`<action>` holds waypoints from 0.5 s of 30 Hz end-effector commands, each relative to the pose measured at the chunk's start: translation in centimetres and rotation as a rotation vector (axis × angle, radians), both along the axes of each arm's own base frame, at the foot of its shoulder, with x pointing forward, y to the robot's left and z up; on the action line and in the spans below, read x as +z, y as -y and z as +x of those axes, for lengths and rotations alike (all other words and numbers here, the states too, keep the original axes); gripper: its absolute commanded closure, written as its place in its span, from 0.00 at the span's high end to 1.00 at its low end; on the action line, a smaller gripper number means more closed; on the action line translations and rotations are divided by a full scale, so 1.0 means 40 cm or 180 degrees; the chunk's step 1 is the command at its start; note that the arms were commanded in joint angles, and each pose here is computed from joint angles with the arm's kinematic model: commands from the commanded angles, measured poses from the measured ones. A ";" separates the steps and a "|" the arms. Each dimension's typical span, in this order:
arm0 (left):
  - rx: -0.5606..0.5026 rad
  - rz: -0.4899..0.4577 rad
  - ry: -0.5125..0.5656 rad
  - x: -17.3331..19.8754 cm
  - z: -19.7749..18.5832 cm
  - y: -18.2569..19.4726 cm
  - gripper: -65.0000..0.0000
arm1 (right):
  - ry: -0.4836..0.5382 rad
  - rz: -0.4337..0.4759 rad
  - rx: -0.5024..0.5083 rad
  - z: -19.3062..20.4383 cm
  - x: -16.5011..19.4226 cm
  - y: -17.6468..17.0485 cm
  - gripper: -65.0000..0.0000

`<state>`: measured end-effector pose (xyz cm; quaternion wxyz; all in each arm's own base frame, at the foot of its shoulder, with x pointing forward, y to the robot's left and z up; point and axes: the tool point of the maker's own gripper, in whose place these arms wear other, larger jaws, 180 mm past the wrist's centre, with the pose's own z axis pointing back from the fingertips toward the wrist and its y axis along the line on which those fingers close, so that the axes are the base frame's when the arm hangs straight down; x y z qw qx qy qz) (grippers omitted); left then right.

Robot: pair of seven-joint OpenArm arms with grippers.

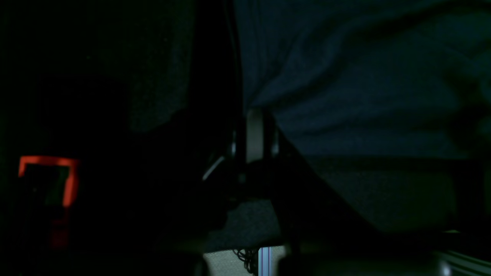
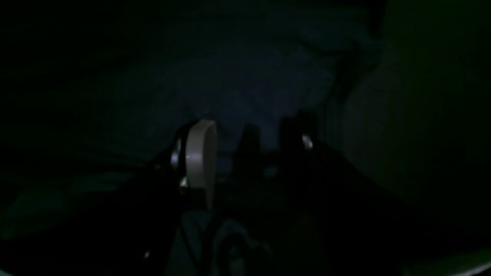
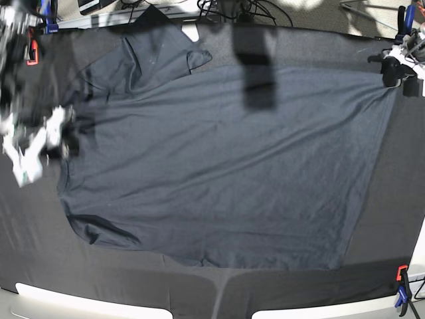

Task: Layout the t-shirt on the table in an organized manner, then fold the t-shirt properly
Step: 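Move both grippers to the collar-edge corners of the shirt and grasp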

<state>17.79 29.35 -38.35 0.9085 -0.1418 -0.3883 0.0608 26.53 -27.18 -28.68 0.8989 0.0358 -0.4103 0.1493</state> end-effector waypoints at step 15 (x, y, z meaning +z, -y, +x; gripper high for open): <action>-0.0115 -0.0039 0.0240 0.044 0.023 0.005 0.00 | -0.0209 0.0468 -0.0742 -0.171 -0.022 0.064 0.40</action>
